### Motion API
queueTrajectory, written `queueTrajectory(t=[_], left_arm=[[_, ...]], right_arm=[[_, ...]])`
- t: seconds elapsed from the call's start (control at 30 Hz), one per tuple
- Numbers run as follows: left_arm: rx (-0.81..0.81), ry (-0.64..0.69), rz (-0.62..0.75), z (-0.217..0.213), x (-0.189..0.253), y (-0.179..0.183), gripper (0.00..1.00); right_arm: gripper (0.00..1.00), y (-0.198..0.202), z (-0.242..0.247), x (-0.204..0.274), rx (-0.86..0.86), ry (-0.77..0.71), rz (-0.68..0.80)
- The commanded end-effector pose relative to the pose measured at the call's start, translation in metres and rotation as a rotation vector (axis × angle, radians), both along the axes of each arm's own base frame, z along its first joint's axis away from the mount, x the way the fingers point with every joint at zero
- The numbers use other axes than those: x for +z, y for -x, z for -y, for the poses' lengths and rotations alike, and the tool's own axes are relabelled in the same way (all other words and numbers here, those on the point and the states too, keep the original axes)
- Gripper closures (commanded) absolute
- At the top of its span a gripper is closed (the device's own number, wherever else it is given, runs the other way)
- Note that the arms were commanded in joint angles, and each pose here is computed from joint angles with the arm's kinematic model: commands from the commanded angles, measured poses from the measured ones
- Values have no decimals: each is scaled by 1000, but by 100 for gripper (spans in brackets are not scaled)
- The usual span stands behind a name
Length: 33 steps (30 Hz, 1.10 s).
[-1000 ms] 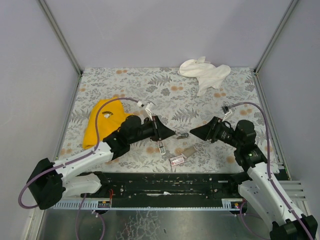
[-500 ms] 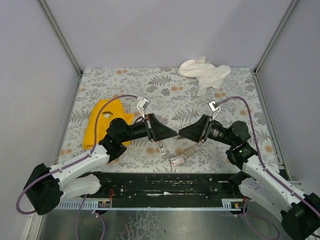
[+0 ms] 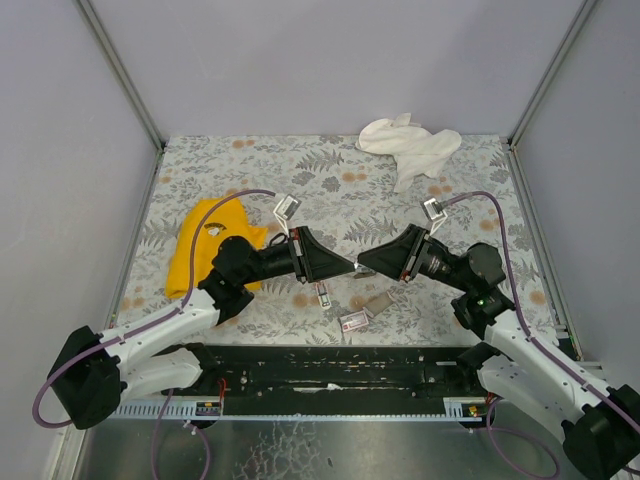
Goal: Load the staples into the stapler
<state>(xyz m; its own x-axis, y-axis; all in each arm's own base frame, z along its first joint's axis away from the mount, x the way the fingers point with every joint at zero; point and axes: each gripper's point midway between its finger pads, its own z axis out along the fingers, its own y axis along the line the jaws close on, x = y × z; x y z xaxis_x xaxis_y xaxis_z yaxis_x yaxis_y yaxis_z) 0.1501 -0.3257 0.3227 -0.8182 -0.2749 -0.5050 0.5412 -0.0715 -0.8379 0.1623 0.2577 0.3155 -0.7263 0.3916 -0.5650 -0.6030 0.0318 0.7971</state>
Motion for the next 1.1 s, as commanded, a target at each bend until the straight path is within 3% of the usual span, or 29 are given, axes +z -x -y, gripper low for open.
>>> queueTrajectory(t=[0.0,0.27,0.73,1.07], left_arm=[[-11,43,38,-2,9,3,83],[1,46,34,-1,10,-1,83],[14,61,37,-1,13,-4,84],[31,52,11,0,8,-9,85]], right_arm=[[57,7,1,34,18,-81,95],[63,13,0,33,47,-81,93],[62,14,-2,20,58,-55,71],[67,16,-2,23,65,-59,78]])
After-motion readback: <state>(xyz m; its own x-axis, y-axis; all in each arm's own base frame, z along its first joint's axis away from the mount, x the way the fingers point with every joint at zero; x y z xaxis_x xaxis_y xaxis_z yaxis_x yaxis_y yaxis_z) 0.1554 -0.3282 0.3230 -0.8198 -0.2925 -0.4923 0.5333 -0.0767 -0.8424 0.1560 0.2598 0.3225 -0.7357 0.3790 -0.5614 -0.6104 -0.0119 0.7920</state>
